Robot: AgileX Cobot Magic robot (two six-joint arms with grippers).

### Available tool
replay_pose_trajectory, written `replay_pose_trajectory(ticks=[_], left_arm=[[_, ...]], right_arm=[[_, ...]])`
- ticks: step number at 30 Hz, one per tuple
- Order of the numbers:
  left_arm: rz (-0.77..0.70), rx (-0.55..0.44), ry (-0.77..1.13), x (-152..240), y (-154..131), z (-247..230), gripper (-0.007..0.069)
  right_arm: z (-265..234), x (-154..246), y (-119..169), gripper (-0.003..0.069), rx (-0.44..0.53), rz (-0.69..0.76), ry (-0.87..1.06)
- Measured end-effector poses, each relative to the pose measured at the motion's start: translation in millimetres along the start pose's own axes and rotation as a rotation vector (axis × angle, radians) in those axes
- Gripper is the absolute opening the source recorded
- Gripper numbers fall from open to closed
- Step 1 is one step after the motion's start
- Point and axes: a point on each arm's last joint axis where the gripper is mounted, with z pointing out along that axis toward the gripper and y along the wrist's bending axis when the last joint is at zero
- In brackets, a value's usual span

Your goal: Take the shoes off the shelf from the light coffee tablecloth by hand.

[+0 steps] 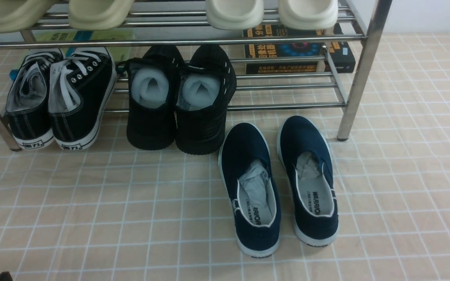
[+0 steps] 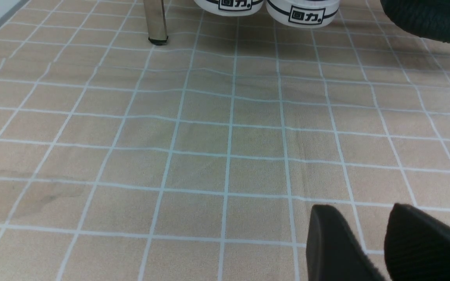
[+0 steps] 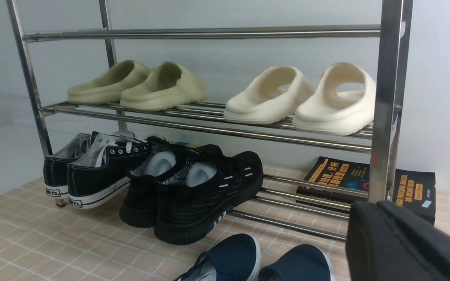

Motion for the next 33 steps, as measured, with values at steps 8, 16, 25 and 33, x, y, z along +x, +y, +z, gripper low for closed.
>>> replay_pose_trajectory(ticks=[8, 16, 25, 33], left_arm=[[0.0, 0.0, 0.0, 0, 0, 0, 0.0239], [0.0, 0.0, 0.0, 0, 0, 0, 0.0239], [0.0, 0.0, 0.0, 0, 0, 0, 0.0239], [0.0, 0.0, 0.0, 0, 0, 0, 0.0239]], right_arm=[[0, 0, 0, 0.0014, 0.001, -0.002, 0.0], [2, 14, -2, 0.0022, 0.016, -0.019, 0.059], [0, 86, -24, 0.0031, 0.286, -0.069, 0.246], [-12, 121, -35, 0.0037, 0.473, -0.06, 0.27]])
